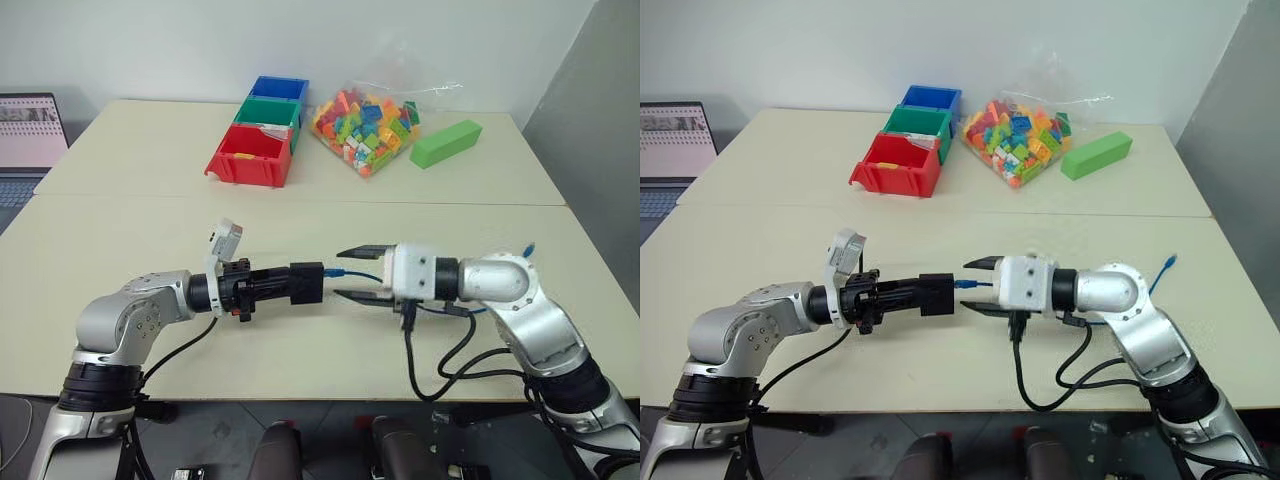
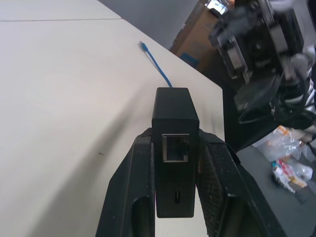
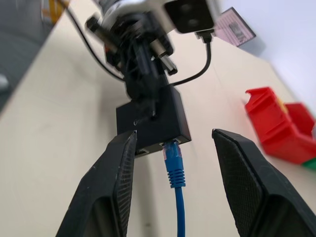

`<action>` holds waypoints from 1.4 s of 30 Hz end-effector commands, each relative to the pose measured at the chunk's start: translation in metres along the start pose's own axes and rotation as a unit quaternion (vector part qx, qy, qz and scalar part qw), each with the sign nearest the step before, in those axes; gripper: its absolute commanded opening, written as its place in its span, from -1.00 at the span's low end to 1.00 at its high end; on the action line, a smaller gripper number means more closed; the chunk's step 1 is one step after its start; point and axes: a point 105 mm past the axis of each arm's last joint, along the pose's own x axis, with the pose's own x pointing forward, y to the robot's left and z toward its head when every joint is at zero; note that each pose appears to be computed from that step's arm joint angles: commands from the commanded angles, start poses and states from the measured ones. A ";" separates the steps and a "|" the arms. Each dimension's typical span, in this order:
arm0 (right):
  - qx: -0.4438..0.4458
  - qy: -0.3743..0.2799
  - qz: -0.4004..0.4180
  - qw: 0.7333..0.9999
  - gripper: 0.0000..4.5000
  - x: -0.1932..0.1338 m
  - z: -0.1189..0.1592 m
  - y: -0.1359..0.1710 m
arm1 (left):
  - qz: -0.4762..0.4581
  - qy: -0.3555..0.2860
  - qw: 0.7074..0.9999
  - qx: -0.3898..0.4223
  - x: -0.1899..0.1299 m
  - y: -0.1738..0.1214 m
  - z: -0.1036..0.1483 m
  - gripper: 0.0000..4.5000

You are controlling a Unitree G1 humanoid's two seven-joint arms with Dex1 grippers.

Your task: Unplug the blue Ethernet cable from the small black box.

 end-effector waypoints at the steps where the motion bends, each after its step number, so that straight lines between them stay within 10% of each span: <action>1: 0.138 -0.026 0.017 0.990 0.15 -0.004 0.002 -0.002 | -0.041 0.015 0.997 0.056 -0.003 -0.010 0.008 -0.65; 39: 0.283 -0.044 0.101 0.953 0.15 0.017 -0.011 0.001 | -0.050 0.022 0.994 0.092 -0.003 -0.020 0.021 -0.65; 42: 0.282 -0.043 0.101 0.953 -0.10 0.018 -0.011 0.000 | -0.049 0.023 0.994 0.092 -0.003 -0.020 0.020 -0.65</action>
